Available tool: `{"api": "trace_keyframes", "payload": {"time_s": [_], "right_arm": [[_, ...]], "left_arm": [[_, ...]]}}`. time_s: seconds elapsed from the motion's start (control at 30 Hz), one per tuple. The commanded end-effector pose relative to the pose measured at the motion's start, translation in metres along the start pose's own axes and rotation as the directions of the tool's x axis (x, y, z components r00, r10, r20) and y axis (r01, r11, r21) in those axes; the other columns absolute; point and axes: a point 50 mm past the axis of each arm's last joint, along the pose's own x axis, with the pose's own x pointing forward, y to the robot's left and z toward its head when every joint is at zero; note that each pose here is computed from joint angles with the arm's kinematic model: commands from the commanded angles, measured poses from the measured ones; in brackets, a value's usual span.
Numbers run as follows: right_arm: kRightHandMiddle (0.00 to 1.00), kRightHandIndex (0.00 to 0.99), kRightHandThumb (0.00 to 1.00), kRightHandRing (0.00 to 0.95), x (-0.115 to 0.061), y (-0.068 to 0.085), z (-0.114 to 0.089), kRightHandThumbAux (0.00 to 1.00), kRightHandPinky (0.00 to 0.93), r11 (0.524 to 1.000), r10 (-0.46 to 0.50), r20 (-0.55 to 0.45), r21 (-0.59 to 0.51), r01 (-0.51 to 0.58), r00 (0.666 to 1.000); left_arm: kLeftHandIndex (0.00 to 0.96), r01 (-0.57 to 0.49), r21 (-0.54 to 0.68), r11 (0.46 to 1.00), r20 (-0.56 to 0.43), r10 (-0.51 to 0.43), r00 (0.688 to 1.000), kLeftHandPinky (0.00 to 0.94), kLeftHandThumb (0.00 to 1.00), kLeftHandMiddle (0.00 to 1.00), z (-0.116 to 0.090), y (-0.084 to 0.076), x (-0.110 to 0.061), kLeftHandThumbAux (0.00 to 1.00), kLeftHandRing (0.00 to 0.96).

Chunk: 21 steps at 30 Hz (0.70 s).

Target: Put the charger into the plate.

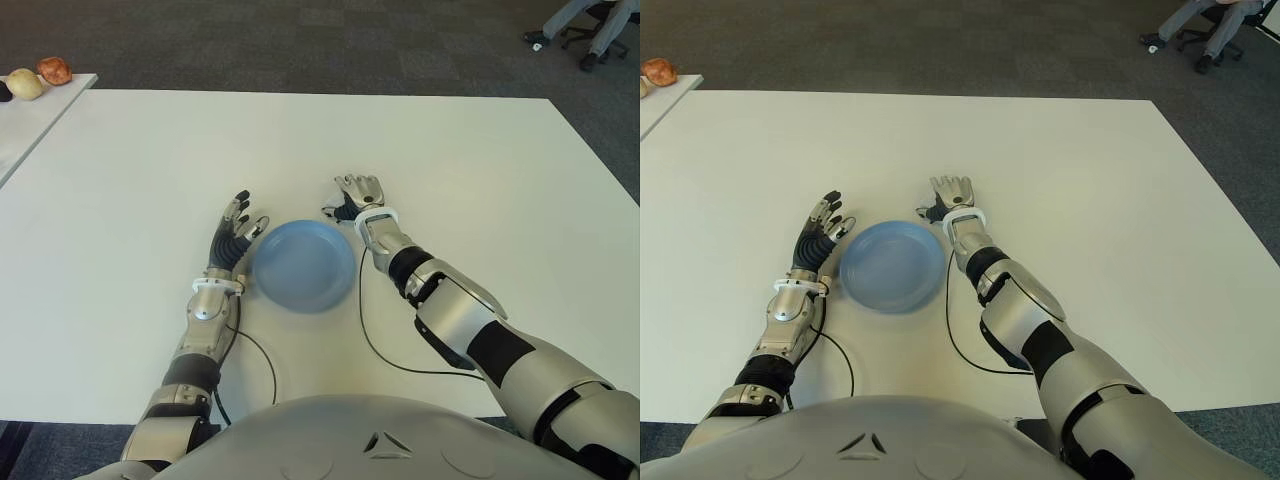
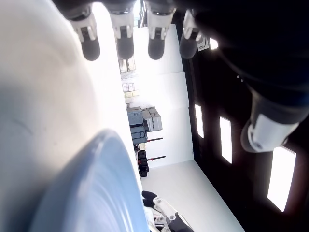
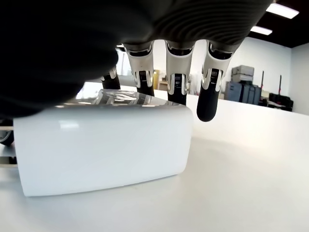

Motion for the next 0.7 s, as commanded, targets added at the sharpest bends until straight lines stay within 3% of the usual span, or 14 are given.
{"api": "trace_keyframes", "payload": {"time_s": [0.03, 0.13, 0.2, 0.3, 0.7], "right_arm": [[0.471, 0.236, 0.632, 0.525, -0.0153, 0.0419, -0.0051, 0.320, 0.595, 0.975, 0.214, -0.025, 0.074, -0.212, 0.977], [0.573, 0.354, 0.669, 0.611, -0.0154, 0.0423, -0.0054, 0.356, 0.681, 0.971, 0.221, -0.036, 0.104, -0.217, 0.975], [0.630, 0.400, 0.699, 0.659, -0.0156, 0.0425, -0.0056, 0.555, 0.731, 0.971, 0.216, -0.040, 0.110, -0.211, 0.975], [0.672, 0.423, 0.716, 0.700, -0.0166, 0.0438, -0.0052, 0.648, 0.771, 0.974, 0.202, -0.042, 0.116, -0.196, 0.978], [0.742, 0.439, 0.733, 0.769, -0.0204, 0.0497, -0.0071, 0.697, 0.811, 0.980, 0.160, -0.029, 0.125, -0.156, 0.987]], "left_arm": [[0.000, 0.001, -0.005, 1.000, -0.166, -0.001, 0.986, 0.025, 0.000, 0.031, -0.0305, -0.0050, -0.0245, 0.542, 0.024], [0.000, -0.001, -0.001, 1.000, -0.162, 0.001, 0.987, 0.028, 0.000, 0.031, -0.0304, -0.0048, -0.0246, 0.541, 0.025], [0.000, -0.002, 0.000, 1.000, -0.160, 0.002, 0.987, 0.035, 0.000, 0.034, -0.0303, -0.0047, -0.0246, 0.535, 0.029], [0.000, -0.007, 0.000, 1.000, -0.156, 0.007, 0.988, 0.043, 0.000, 0.040, -0.0304, -0.0045, -0.0249, 0.531, 0.034], [0.000, -0.028, -0.002, 1.000, -0.142, 0.027, 0.990, 0.049, 0.000, 0.046, -0.0304, -0.0037, -0.0259, 0.547, 0.045]]}}
